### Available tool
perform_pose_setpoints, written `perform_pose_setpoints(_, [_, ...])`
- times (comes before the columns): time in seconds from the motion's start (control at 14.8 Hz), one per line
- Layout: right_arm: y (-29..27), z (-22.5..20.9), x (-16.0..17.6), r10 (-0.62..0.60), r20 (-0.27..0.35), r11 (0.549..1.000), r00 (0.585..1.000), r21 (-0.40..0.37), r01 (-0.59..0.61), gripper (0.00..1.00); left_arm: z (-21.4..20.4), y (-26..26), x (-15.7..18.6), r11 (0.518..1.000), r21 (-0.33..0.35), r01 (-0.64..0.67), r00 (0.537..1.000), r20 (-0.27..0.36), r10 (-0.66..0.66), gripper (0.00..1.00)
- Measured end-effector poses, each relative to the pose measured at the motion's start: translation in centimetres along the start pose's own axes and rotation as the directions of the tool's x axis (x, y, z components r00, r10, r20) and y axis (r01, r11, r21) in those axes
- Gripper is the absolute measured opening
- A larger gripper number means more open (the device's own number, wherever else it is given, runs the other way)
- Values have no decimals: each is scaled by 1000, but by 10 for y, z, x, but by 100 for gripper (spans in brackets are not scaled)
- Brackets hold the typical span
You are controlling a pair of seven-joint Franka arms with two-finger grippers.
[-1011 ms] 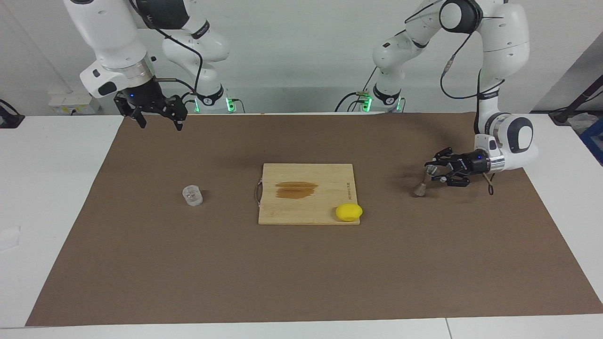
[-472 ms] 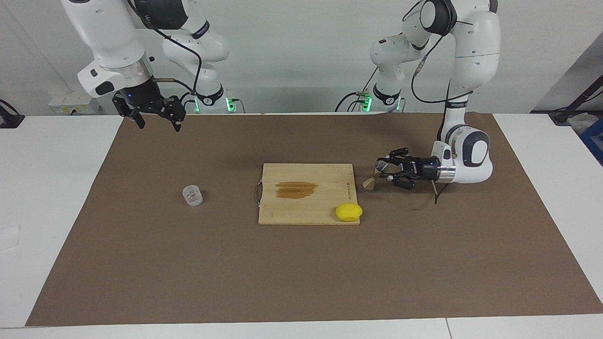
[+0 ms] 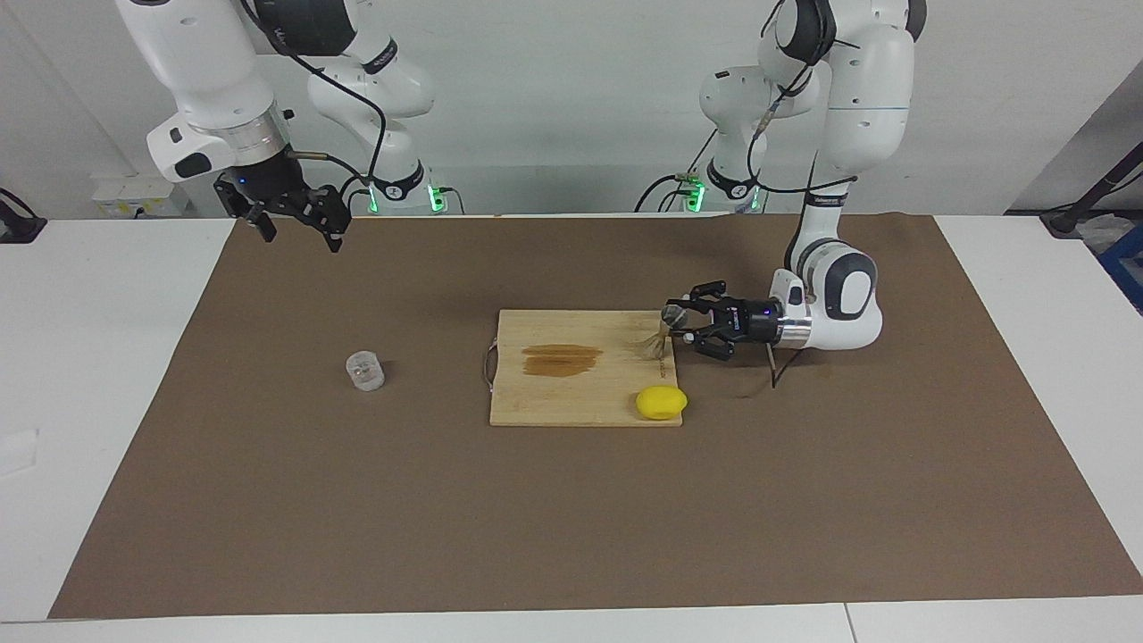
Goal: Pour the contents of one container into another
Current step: 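Carry the dark cup onto the board while the right gripper reaches out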
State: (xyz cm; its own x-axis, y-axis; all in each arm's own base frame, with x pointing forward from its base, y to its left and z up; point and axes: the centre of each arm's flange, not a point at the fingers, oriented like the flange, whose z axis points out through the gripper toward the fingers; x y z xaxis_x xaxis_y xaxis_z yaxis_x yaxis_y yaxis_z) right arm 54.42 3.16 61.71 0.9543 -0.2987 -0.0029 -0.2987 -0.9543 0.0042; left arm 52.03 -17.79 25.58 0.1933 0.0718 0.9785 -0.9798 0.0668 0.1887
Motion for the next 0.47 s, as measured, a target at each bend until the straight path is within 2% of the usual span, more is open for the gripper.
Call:
perform_pose_setpoints(0.27, [12, 1, 5, 114, 16, 993, 993, 42, -115, 99, 61, 8, -4, 997, 69, 16, 1000, 1, -16, 51])
perform_pose_setpoints(0.47, [12, 7, 6, 303, 41, 952, 952, 42, -304, 98, 111, 20, -8, 992, 119, 30, 999, 15, -32, 51])
